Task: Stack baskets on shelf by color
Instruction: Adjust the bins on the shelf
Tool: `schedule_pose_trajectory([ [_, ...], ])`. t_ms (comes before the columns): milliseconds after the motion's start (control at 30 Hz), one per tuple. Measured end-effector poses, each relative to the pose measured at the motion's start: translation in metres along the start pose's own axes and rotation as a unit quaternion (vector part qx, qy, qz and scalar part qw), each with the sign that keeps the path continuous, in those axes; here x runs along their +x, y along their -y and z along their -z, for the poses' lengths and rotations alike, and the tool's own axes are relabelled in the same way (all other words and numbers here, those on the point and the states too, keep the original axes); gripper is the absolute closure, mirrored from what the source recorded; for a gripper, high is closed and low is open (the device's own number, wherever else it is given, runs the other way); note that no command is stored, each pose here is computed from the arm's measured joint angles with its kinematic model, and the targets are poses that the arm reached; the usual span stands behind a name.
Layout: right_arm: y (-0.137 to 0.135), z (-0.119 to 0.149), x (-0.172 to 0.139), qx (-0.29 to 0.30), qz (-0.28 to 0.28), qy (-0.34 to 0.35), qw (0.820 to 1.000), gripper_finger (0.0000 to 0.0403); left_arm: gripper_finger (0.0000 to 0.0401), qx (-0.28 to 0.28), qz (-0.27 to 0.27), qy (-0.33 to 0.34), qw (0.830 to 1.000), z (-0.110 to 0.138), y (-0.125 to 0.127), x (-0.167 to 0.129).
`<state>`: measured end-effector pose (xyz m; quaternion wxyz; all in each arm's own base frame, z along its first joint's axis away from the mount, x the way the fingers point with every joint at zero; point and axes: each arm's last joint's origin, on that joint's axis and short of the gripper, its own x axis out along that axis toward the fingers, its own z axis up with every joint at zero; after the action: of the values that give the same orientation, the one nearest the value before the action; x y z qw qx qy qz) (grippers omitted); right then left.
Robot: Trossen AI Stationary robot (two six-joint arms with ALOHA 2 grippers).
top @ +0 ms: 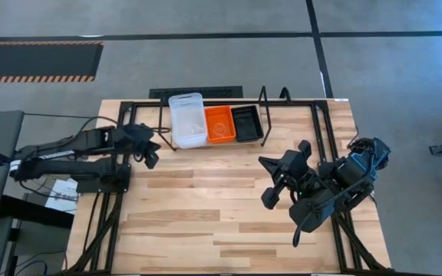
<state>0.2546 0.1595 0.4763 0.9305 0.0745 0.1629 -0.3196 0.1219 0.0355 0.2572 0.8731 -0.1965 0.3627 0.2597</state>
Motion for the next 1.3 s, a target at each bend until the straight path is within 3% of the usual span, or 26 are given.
schedule_pose_trajectory([
  [467,-0.001,0.000,-0.001,0.004,-0.004,-0.001,1.000,0.0402,0.0401,0.007,-0.061,0.037,0.997,-0.018,-0.011,0.014],
  [700,-0.001,0.000,-0.001,0.004,-0.006,-0.004,1.000,0.0402,0.0401,0.015,-0.060,0.066,0.996,-0.027,-0.020,0.014],
  [900,-0.001,0.001,-0.001,0.005,-0.011,-0.011,1.000,0.0402,0.0401,0.009,-0.025,0.100,0.995,-0.040,-0.019,0.006],
  [1067,-0.001,0.005,0.002,0.021,-0.010,-0.032,0.999,0.0402,0.0401,0.016,0.026,0.113,0.993,-0.050,-0.006,-0.022],
  [1300,-0.006,0.050,0.050,0.039,0.052,-0.155,0.986,0.0402,0.0401,0.030,0.084,0.129,0.988,-0.047,0.010,-0.071],
])
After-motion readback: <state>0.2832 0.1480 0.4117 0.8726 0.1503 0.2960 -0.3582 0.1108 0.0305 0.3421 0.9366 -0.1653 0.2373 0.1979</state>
